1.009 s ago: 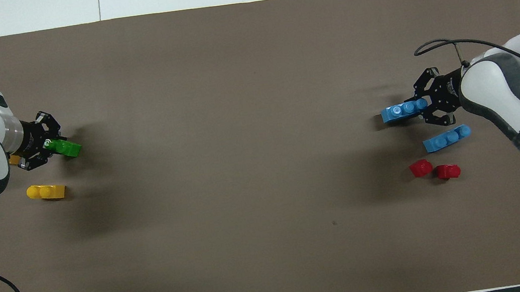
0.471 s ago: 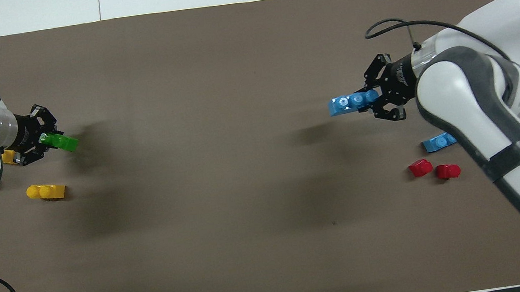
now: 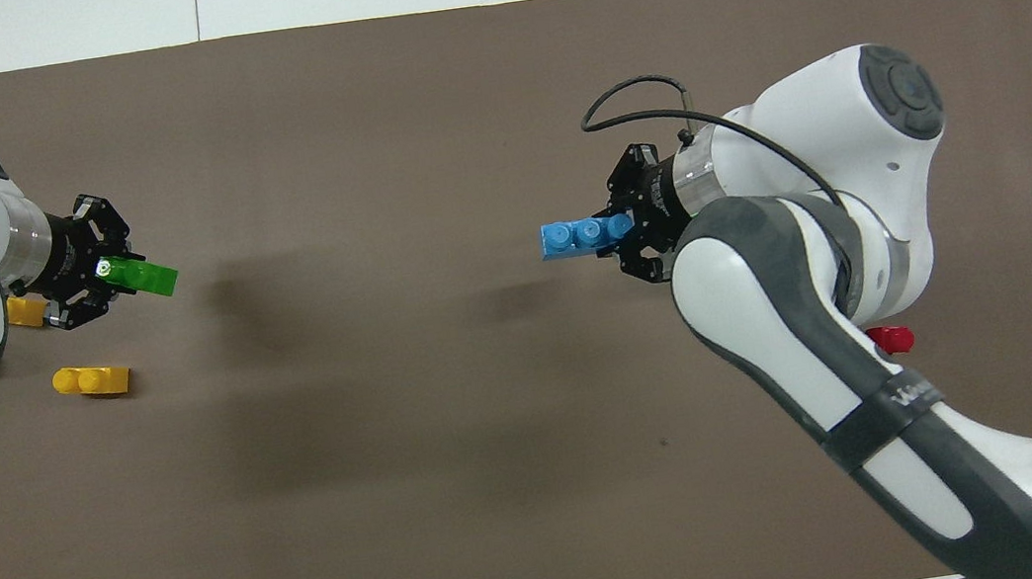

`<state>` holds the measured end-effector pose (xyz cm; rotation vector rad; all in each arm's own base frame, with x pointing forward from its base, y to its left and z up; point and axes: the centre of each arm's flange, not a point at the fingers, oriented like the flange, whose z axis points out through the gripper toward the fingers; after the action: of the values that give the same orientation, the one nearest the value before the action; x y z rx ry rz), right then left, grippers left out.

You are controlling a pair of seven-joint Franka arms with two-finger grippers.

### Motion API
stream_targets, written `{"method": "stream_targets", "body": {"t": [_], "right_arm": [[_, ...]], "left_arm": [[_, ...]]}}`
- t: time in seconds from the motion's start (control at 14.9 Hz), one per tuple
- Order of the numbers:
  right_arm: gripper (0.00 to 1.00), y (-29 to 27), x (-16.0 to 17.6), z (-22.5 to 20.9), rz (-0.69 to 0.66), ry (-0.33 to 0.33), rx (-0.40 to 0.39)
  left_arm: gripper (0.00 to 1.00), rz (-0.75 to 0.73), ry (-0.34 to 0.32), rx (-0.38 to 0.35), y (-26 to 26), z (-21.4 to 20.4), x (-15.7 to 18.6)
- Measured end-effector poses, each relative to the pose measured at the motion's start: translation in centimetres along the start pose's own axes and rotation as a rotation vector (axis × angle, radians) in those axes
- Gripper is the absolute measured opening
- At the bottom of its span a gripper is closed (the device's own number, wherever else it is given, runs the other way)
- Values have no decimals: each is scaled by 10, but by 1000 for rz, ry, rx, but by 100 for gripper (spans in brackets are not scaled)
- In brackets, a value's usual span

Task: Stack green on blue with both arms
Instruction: 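Carry the green brick with the left gripper while the right gripper carries blue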

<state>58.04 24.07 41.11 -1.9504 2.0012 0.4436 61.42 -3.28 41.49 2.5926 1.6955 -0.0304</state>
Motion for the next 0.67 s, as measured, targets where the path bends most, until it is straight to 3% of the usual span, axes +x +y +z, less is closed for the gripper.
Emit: {"method": "stream_targets", "body": {"t": [0.27, 0.67], "right_arm": [[35, 41, -38, 56, 2, 20, 24], [35, 71, -51, 98, -5, 47, -6]], "left_arm": [[34, -109, 6, 3, 5, -31, -55], [34, -234, 8, -5, 16, -44, -139]]}}
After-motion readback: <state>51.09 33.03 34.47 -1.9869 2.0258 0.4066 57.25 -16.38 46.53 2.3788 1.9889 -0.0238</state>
